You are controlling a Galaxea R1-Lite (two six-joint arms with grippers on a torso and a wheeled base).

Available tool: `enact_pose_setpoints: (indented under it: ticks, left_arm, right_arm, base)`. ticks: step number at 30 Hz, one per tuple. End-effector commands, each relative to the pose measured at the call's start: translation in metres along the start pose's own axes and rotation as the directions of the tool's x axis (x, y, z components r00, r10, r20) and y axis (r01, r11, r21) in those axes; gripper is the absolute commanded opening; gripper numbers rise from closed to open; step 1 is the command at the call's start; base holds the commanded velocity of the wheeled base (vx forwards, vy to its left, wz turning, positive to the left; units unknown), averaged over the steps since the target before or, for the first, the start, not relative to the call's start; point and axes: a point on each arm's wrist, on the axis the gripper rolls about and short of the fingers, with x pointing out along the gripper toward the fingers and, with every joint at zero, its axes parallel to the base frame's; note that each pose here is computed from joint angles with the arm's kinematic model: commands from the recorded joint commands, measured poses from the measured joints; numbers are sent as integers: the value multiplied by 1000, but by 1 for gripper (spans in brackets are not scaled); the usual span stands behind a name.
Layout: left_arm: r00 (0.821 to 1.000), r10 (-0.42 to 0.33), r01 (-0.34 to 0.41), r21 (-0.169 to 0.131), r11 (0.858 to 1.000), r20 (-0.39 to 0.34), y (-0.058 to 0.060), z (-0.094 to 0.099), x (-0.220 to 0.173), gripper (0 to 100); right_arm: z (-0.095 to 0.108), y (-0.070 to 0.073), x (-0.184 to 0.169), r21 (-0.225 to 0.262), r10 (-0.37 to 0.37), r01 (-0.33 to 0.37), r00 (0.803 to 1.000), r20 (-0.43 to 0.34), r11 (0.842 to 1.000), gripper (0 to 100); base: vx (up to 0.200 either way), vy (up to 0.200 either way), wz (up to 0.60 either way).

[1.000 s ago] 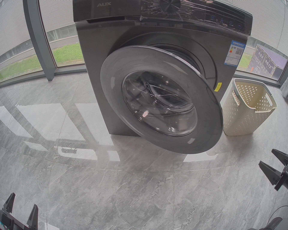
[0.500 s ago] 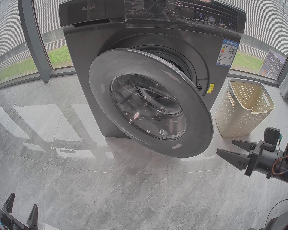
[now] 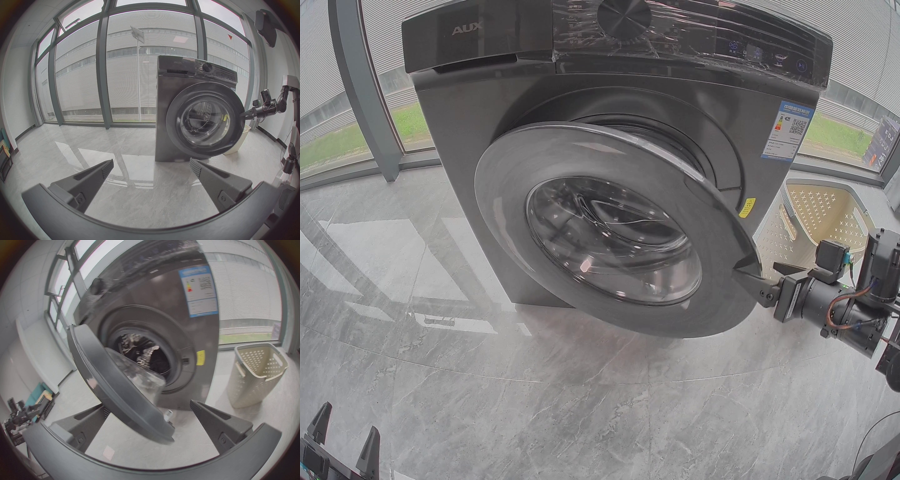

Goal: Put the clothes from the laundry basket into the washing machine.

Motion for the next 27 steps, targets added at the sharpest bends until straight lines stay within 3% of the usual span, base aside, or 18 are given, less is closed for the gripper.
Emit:
enact_pose_setpoints:
  ticks: [1, 6, 12, 18, 27]
  left_arm:
    - [1000, 0, 0, -1, 1000, -3, 0, -5, 0, 100]
    - [1000, 0, 0, -1, 1000, -3, 0, -5, 0, 100]
    - [1000, -3, 3, -1, 1000, -3, 0, -5, 0, 100]
    - [1000, -3, 3, -3, 1000, -3, 0, -5, 0, 100]
    - [1000, -6, 6, -3, 1000, -3, 0, -5, 0, 100]
  right_arm:
    - [5, -28, 11, -4, -126, 126, 992, 10, 992, 100]
    - [-2, -27, 4, -16, -119, 119, 993, -12, 993, 100]
    - [-22, 8, -2, -31, 55, -58, 995, -88, 998, 100]
    - [-11, 22, 10, -30, 118, -118, 993, 2, 993, 100]
    - [2, 27, 21, -34, 150, -148, 985, 89, 988, 100]
  base:
    - [0, 0, 0]
    - [0, 0, 0]
    - [33, 0, 0]
    - [200, 0, 0]
    - [200, 0, 0]
